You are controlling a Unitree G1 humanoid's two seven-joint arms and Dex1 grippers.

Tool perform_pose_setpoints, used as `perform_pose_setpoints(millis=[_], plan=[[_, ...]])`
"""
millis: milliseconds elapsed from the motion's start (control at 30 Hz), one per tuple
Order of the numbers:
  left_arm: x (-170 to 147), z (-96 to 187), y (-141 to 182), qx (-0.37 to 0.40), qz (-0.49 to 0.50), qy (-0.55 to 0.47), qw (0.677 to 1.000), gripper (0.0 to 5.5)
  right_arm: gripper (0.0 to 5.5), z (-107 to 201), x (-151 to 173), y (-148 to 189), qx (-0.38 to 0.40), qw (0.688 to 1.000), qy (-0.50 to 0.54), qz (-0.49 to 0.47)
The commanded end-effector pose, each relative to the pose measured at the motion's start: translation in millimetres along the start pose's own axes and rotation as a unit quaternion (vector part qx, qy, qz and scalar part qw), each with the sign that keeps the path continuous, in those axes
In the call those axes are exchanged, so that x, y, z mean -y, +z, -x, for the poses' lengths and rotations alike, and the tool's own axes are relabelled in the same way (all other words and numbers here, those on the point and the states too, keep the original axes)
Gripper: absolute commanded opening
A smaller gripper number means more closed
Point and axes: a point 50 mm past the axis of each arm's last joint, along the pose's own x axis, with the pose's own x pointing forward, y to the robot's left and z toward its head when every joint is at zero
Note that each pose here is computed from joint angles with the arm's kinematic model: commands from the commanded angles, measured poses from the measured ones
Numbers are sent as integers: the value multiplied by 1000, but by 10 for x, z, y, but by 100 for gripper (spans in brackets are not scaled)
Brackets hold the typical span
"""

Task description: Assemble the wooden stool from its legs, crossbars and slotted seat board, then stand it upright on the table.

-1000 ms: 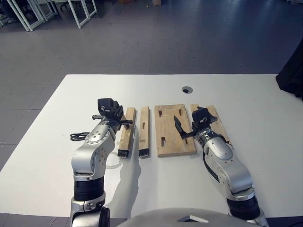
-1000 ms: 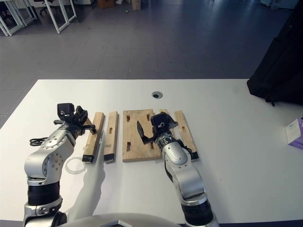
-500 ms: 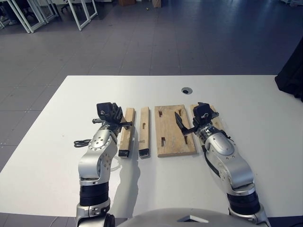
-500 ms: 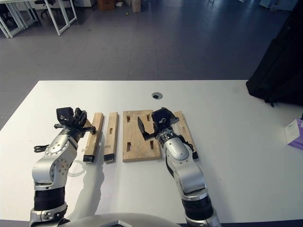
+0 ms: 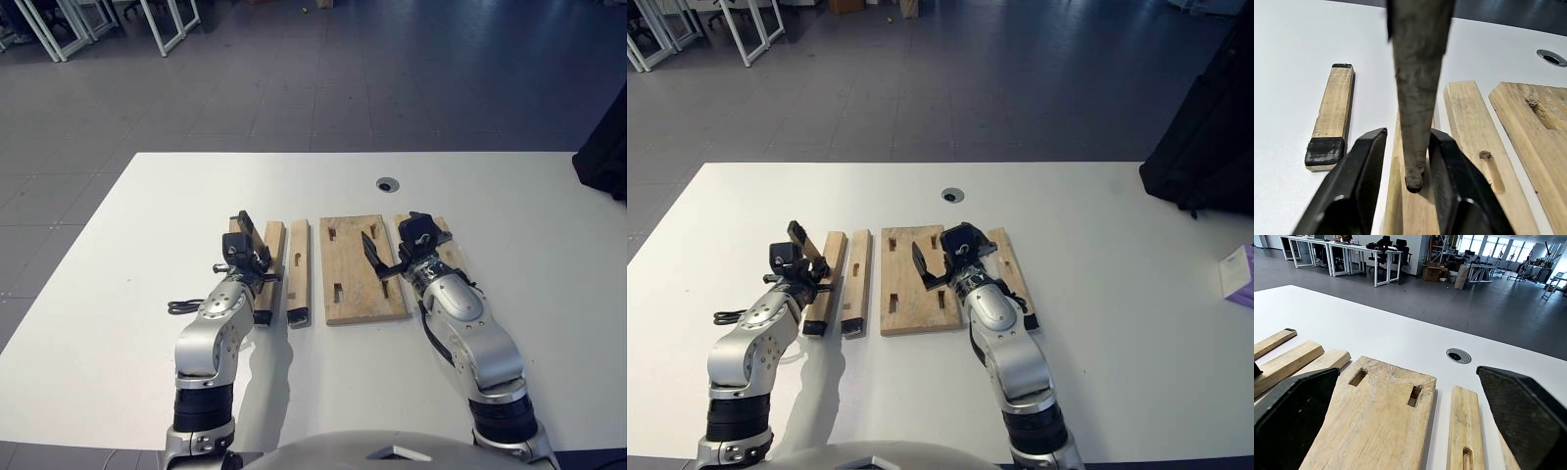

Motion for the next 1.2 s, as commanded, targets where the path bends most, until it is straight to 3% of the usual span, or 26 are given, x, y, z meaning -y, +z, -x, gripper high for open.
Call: perform_pose_setpoints(millis=[33, 100, 433, 533, 633, 767, 900, 1100, 1200], plan=[[-6, 9, 211, 29, -9, 0, 1000, 221, 514, -15, 10, 32, 5, 1000, 0, 3], [-12, 21, 393, 53, -18, -3, 998, 264, 514, -14, 4, 28, 5, 1000, -2, 2], [-47, 40, 1523, 160, -14, -31, 987, 267, 514, -23, -5, 24, 7, 1000, -13, -5], [-70, -4, 1720, 183, -15, -42, 982, 267, 514, -32, -7, 29, 8, 1000, -12, -4], [-118, -139, 1493, 142, -16, -42, 989, 267, 514, -39, -10, 30, 7, 1000, -6, -2], [-115, -314, 726, 33, -40, -52, 997, 267, 514, -48, -19, 37, 8, 1000, -3, -2], [-137, -335, 342, -18, -71, -44, 996, 267, 514, -59, -18, 45, 10, 1000, -4, -6], [-198, -301, 875, 67, -51, -44, 995, 267, 514, -34, -25, 32, 7, 1000, -10, -11], [-187, -132, 1251, 134, -35, -50, 989, 267, 514, -17, -26, 28, 6, 1000, -13, -12]])
